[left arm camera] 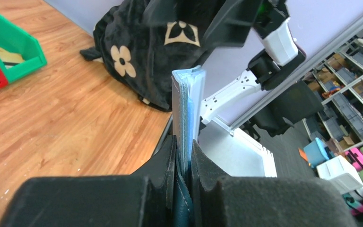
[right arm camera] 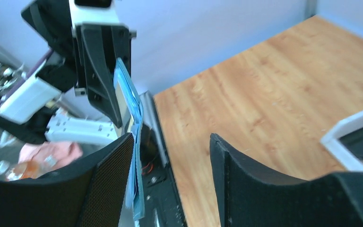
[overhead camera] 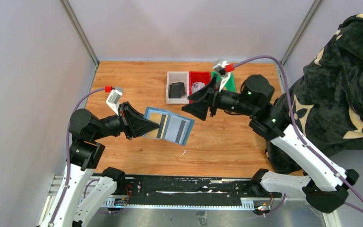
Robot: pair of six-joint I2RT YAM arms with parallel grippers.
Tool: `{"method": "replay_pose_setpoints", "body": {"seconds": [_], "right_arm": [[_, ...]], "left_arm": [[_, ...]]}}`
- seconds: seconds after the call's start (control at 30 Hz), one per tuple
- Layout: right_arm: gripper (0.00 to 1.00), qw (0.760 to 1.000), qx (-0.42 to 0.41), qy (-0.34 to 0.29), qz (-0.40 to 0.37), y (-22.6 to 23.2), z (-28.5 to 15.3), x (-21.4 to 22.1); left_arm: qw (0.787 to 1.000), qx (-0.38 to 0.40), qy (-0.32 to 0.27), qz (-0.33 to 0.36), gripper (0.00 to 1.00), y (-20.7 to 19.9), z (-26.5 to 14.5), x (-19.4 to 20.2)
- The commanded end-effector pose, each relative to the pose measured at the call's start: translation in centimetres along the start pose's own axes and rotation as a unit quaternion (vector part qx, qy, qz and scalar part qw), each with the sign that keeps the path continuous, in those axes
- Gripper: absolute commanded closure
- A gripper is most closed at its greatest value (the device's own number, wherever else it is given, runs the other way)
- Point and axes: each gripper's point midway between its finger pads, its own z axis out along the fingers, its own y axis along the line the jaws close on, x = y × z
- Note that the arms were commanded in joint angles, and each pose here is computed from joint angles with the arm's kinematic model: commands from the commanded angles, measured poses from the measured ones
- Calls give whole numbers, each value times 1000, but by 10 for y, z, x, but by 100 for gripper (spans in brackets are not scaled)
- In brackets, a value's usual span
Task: Take the credit cards out of the card holder
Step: Remove the credit card from the card holder.
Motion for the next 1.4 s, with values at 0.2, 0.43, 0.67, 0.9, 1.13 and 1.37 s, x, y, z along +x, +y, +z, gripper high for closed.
{"method": "replay_pose_setpoints", "body": {"seconds": [0.2,0.43,0.67,0.9,1.13,1.37], "right_arm": [[42,995,-70,-31,70,36,-14,-21],[42,983,-144,13,113,58,5,7],[42,980,-133,54,140,46,22,39],[46,976,-116,84,166,26,42,64],[53,972,-125,81,182,24,53,62],[59,967,-151,67,195,28,61,54]], "left_arm": [[998,-43,-14,-32,100,24,5,-1],[995,-89,-36,-42,100,46,3,-7],[993,-96,-42,-54,100,52,2,-12],[995,-50,-41,-70,100,36,5,-15],[996,-24,-42,-69,100,21,6,-20],[996,-21,-45,-73,100,19,5,-22]]}}
